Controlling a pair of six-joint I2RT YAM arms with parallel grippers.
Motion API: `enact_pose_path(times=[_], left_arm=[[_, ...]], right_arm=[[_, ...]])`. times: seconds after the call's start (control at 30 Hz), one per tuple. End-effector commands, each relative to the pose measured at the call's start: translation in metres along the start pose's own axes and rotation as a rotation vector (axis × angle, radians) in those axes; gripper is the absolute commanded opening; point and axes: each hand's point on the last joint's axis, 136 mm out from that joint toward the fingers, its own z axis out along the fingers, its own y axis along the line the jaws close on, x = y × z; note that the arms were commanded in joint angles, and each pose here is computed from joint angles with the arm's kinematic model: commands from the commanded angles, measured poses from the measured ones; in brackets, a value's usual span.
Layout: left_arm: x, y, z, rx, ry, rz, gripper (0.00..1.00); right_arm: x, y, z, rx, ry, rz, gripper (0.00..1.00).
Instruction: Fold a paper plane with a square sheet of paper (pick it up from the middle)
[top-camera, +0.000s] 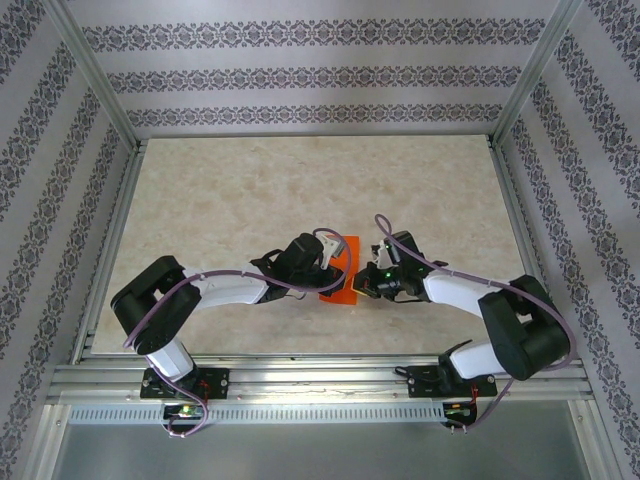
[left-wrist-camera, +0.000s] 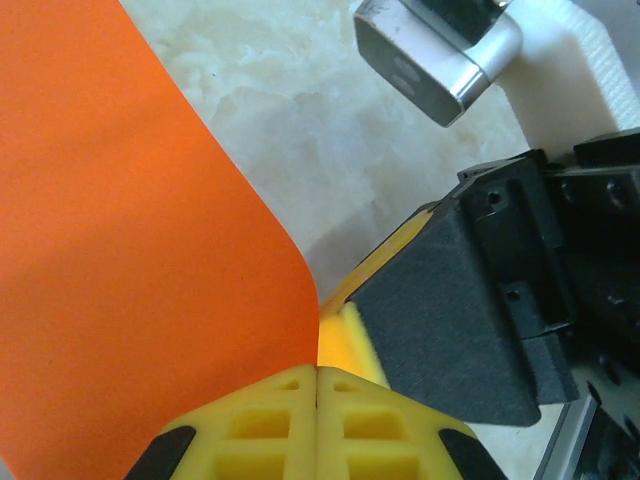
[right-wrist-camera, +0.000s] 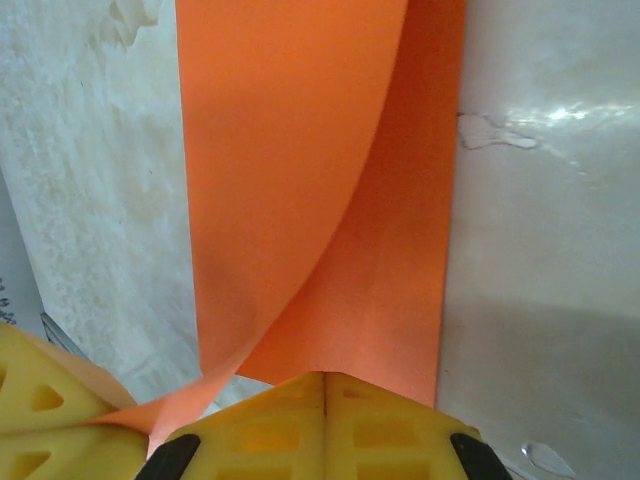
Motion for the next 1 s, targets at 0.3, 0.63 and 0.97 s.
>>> enact_pose_path(times=[0.3,0.63,0.97], left_arm=[[-0.006,0.001,0.001,0.003,-0.009,-0.016,0.0],[-0.008,0.024,0.009,-0.021,-0.036,-0.126,0.0],[-0.009,0.037,0.015,-0.042,-0.063,-0.155,0.0]], right_arm=[[0.011,-0.045,0.011,0.219,0.07,0.008,0.0],[0.006,-0.053,-0.008,0.339,0.083,-0.088,0.0],[-0.005,-0.001,-0.013,0.15,0.039,-0.11,0.0]])
